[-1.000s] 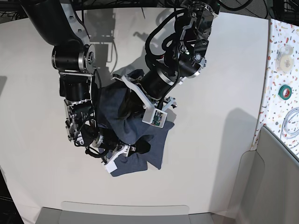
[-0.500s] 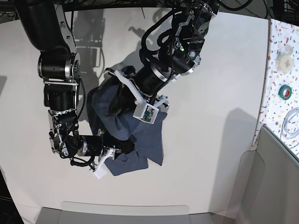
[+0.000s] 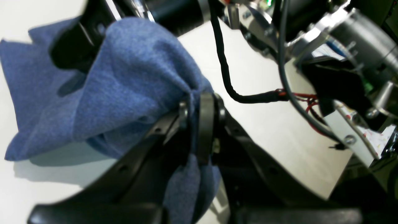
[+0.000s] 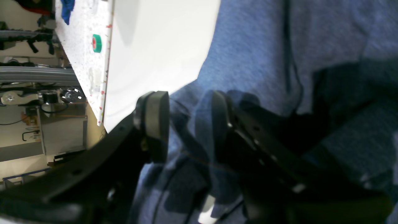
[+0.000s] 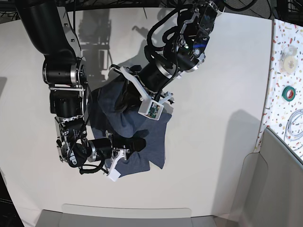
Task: Layout the t-shirt on the table in an organized manner, then fold the t-shirt properly
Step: 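Lift the shirt with both grippers, shaking it loose, then pull the grippers apart, stretching the shirt across the table, then lower the shirt onto the table and open the left gripper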
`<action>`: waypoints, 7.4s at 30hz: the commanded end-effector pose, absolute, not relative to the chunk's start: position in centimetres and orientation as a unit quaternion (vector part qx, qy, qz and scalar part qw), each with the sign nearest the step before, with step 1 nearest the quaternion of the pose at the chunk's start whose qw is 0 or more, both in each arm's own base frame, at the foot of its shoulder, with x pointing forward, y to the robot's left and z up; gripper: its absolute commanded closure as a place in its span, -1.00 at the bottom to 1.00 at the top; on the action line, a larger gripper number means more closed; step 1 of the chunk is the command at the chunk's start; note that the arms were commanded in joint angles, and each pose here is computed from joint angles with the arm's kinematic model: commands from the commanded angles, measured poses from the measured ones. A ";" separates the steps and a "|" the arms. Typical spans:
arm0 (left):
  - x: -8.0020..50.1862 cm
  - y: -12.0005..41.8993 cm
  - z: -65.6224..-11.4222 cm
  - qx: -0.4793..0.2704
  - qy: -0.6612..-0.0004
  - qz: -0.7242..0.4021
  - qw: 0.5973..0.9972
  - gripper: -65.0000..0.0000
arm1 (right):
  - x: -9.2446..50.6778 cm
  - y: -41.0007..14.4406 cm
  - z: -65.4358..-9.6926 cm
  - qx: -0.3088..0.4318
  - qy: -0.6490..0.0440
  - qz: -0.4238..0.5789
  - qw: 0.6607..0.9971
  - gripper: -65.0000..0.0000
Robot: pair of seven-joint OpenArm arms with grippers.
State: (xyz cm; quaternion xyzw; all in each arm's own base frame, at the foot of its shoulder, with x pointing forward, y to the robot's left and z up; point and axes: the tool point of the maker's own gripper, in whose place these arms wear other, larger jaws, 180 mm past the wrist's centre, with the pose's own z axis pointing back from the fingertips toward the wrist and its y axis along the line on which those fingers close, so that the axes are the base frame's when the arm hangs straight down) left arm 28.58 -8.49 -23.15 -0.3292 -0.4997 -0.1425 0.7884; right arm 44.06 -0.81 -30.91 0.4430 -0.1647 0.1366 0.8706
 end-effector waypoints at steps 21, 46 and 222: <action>27.7 -5.4 -22.6 -0.338 -0.597 -0.047 0.726 1.00 | 43.6 3.5 -30.0 0.489 -0.164 0.144 0.845 0.30; 28.9 -3.8 -25.7 -0.295 -0.546 -0.083 0.780 1.00 | 47.5 2.0 -26.3 0.559 -0.280 0.032 0.780 0.62; 29.7 -24.5 -33.2 -0.192 -0.484 -0.485 0.703 0.21 | 32.7 -34.5 -32.3 0.203 -0.354 -0.063 0.911 1.00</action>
